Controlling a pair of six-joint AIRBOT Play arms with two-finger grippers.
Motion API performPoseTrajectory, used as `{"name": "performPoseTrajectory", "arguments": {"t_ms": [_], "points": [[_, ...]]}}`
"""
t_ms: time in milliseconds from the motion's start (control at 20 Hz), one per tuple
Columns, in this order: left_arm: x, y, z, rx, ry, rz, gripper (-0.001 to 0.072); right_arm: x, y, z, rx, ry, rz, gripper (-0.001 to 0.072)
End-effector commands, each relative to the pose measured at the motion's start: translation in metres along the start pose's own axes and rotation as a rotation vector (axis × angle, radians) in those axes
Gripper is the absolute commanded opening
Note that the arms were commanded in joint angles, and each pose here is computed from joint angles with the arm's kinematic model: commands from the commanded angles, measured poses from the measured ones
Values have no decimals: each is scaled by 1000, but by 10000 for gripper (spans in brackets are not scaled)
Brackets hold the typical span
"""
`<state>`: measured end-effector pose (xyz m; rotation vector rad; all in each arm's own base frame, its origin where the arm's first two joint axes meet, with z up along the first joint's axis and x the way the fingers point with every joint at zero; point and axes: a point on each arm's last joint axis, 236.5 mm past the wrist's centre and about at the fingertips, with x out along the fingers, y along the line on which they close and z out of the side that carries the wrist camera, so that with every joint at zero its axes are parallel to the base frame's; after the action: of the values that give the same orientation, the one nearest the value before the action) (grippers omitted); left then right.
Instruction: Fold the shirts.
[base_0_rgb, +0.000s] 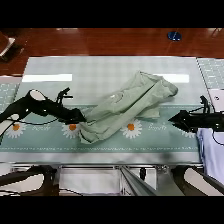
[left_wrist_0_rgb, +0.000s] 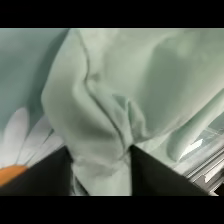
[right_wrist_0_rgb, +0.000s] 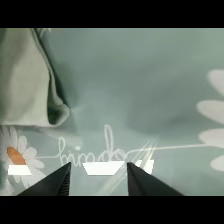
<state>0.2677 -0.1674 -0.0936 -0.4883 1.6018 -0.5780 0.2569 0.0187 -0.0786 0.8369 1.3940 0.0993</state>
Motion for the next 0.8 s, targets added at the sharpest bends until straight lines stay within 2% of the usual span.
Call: {"name": "performPoseTrajectory", "arguments": {"t_ms": [0, 450, 500, 550, 600, 750], "points": [[14, -9, 4, 41, 36, 1, 24, 17, 11, -10, -32, 42, -13, 408], [8, -14, 11, 53, 25, -4, 23, 82, 64, 36, -42, 100, 14, 407], [8, -14, 11, 53, 24, -4, 23, 88, 71, 38, -58, 116, 13, 373], [8, -14, 11, 53, 23, -3, 23, 92, 79, 37, -80, 139, 17, 222], [7, -14, 12, 53, 20, -4, 22, 90, 89, 36, -129, 156, 29, 22], [-26, -29, 41, 70, -84, -23, 22, 46, 140, 64, -282, 85, 85, 19]]}}
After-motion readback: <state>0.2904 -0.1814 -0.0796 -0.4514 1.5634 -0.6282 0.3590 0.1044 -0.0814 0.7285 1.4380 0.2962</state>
